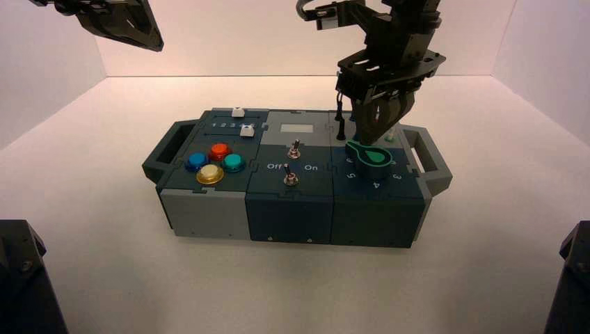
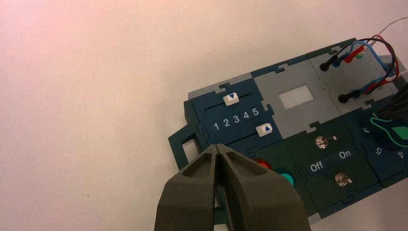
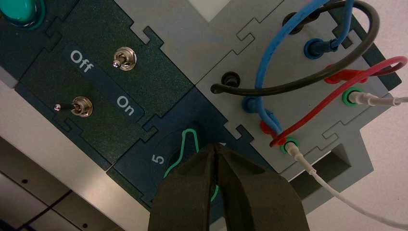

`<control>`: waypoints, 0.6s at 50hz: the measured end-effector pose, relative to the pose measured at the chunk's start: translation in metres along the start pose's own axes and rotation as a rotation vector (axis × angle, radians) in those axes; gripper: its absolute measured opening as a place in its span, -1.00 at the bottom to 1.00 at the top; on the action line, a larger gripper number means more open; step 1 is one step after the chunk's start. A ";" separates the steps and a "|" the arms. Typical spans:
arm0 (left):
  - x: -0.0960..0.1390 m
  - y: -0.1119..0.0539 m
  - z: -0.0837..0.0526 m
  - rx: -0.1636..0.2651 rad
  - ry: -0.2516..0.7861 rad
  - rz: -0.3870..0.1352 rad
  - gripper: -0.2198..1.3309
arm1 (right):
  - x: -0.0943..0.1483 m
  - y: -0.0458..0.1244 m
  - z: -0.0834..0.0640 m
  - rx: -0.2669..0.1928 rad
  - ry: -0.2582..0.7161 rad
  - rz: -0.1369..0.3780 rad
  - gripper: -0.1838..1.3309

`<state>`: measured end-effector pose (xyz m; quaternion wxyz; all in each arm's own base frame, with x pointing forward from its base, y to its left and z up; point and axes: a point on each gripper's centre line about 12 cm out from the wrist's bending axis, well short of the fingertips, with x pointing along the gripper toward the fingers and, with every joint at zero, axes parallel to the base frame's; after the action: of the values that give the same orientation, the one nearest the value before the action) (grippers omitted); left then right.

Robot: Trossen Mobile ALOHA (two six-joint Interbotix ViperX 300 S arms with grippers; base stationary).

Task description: Turn the knob to position 6.

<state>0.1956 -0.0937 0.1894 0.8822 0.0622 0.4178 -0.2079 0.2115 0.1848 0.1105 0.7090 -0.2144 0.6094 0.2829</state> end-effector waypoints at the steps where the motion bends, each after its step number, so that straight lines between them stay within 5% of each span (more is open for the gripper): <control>1: 0.000 0.000 -0.001 0.000 0.002 0.000 -0.93 | 0.000 0.000 0.000 0.000 -0.002 0.000 -0.94; 30: 0.000 0.000 0.000 0.000 0.002 0.000 -0.93 | 0.003 0.003 0.002 -0.008 0.005 0.002 -0.94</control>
<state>0.1955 -0.0936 0.1893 0.8819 0.0623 0.4185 -0.2079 0.2119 0.1887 0.1084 0.7063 -0.2171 0.6103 0.2855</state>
